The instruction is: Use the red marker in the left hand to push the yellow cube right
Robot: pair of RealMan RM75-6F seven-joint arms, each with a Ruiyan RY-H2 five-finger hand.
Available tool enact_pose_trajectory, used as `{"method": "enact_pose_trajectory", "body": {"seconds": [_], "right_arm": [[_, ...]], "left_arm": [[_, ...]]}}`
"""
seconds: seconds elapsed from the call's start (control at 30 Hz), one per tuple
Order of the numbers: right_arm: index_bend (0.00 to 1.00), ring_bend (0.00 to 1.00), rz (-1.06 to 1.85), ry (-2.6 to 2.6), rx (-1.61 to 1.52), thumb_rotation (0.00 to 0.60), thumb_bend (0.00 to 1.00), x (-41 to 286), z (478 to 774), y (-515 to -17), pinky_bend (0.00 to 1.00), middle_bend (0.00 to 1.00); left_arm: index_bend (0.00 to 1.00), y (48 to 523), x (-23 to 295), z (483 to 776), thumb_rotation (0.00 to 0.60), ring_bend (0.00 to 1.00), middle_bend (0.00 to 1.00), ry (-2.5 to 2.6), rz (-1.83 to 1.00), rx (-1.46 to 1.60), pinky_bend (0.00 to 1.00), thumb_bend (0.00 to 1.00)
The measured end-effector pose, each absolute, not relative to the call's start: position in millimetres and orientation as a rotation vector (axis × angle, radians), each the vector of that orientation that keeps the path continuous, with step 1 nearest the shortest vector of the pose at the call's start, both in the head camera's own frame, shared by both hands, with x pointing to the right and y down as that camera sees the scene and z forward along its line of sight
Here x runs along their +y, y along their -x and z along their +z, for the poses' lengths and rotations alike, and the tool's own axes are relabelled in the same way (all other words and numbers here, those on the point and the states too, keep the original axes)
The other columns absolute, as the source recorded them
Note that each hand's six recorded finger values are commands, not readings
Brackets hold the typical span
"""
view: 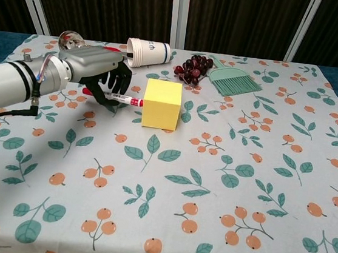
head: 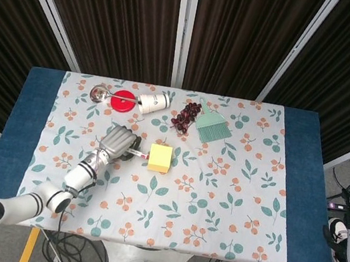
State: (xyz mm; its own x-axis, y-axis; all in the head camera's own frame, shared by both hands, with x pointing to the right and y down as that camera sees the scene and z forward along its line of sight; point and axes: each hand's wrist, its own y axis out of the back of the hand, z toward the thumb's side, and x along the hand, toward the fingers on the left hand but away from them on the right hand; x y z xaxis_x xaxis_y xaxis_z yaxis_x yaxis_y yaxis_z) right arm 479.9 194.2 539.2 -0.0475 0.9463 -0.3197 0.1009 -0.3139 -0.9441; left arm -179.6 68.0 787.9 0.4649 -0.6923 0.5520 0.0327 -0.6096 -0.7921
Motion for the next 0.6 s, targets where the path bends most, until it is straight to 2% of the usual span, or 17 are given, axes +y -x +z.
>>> {"method": "enact_pose_trajectory", "body": {"seconds": [0.6], "right_arm": [[0.03,0.01,1.458,1.483,-1.154,0.6,0.2,194.4,538.7,-480.5,0.12,0.17]], "left_arm": [[0.65,109.3,64.7,784.1,0.6,0.5,0.68,1.981,-1.11,0.485,0.45,0.48]]}}
